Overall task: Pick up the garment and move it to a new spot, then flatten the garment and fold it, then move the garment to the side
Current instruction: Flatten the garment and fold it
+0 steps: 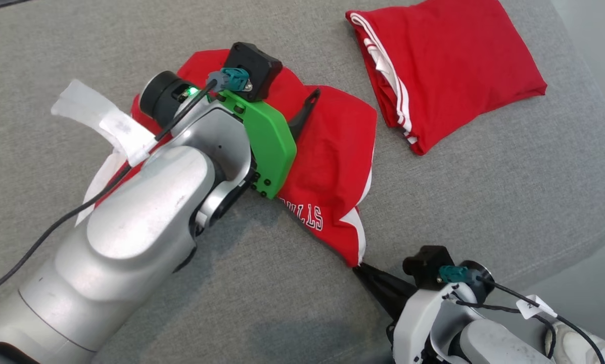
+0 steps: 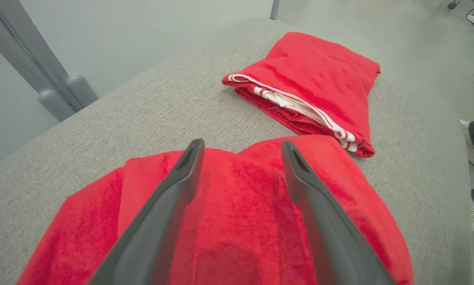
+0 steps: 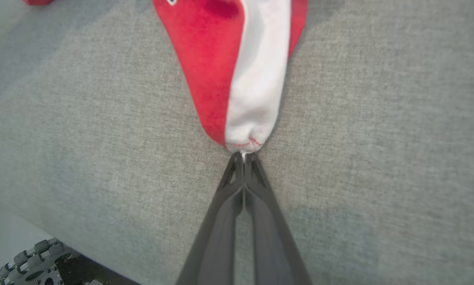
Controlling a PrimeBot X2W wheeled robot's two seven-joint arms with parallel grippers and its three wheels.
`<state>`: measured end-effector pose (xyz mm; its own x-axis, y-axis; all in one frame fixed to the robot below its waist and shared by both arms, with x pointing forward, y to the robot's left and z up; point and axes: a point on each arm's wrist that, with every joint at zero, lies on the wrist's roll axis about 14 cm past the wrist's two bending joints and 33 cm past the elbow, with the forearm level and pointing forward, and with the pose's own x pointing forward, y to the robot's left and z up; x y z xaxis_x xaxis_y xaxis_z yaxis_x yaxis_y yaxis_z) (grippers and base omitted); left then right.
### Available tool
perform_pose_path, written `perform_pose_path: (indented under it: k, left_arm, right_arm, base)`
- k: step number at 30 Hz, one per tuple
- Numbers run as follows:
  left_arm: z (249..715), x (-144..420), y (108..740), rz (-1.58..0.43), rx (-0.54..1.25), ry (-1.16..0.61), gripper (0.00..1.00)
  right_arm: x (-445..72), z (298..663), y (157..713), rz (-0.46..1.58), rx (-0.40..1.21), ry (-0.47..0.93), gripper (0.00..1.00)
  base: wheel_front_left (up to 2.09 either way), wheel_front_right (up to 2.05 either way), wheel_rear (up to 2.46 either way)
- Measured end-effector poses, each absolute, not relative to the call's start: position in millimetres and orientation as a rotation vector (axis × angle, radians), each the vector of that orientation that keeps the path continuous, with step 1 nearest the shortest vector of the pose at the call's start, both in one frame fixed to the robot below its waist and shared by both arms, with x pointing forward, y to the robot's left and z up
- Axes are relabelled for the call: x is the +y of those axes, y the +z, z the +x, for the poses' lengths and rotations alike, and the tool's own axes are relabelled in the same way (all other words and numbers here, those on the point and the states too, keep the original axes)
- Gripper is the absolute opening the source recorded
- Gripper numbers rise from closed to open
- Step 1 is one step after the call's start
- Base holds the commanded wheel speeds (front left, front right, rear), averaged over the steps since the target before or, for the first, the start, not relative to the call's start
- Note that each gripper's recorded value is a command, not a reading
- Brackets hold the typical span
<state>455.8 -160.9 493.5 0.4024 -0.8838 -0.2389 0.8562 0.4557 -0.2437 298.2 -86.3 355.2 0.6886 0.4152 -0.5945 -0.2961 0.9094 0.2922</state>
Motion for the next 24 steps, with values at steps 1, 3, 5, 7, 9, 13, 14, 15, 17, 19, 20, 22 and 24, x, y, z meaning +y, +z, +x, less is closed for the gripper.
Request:
perform_pose_path:
  k: [1, 3, 5, 7, 9, 13, 14, 15, 17, 19, 20, 22, 24]
  left_arm:
    - [460, -161, 483, -0.069, 0.371, -1.095, 1.0]
    - [464, -160, 460, -0.024, 0.415, -1.089, 1.0]
    - [466, -159, 439, 0.004, 0.459, -1.085, 1.0]
    - [461, -162, 421, 0.026, 0.506, -1.1, 1.0]
    - [457, -164, 406, 0.045, 0.551, -1.108, 1.0]
    - [451, -162, 383, 0.107, 0.609, -1.127, 0.0]
    - [449, -162, 382, 0.121, 0.606, -1.142, 0.0]
    - [447, -163, 383, 0.132, 0.604, -1.156, 0.0]
    - [444, -166, 386, 0.128, 0.601, -1.171, 0.0]
    - [442, -169, 395, 0.099, 0.588, -1.182, 0.0]
    - [442, -171, 401, 0.071, 0.578, -1.181, 0.0]
    - [444, -179, 425, -0.02, 0.524, -1.188, 0.0]
    - [449, -191, 467, -0.169, 0.422, -1.187, 0.0]
  right_arm:
    - [-85, 300, 354, 0.176, 0.711, 0.403, 0.0]
    - [-84, 304, 353, 0.186, 0.712, 0.395, 0.0]
    - [-85, 305, 351, 0.194, 0.718, 0.382, 0.0]
    - [-86, 307, 350, 0.203, 0.723, 0.366, 0.0]
    - [-87, 309, 349, 0.206, 0.725, 0.364, 0.0]
    - [-91, 310, 346, 0.215, 0.728, 0.34, 0.0]
    - [-92, 311, 346, 0.215, 0.728, 0.338, 0.0]
    - [-92, 311, 346, 0.215, 0.728, 0.337, 0.0]
    - [-92, 312, 346, 0.215, 0.726, 0.337, 0.0]
    - [-93, 312, 345, 0.215, 0.726, 0.339, 0.0]
    - [-94, 313, 345, 0.214, 0.722, 0.34, 0.0]
    - [-95, 315, 345, 0.21, 0.715, 0.341, 0.0]
    - [-97, 319, 347, 0.205, 0.699, 0.339, 0.0]
  base:
    - [0.0, 0.0, 0.0]
    - [0.0, 0.0, 0.0]
    - [0.0, 0.0, 0.0]
    - [0.0, 0.0, 0.0]
    - [0.0, 0.0, 0.0]
    - [0.0, 0.0, 0.0]
    - [0.0, 0.0, 0.0]
    - [0.0, 0.0, 0.0]
    - [0.0, 0.0, 0.0]
    - [0.0, 0.0, 0.0]
    - [0.0, 0.0, 0.0]
    - [0.0, 0.0, 0.0]
    - [0.0, 0.0, 0.0]
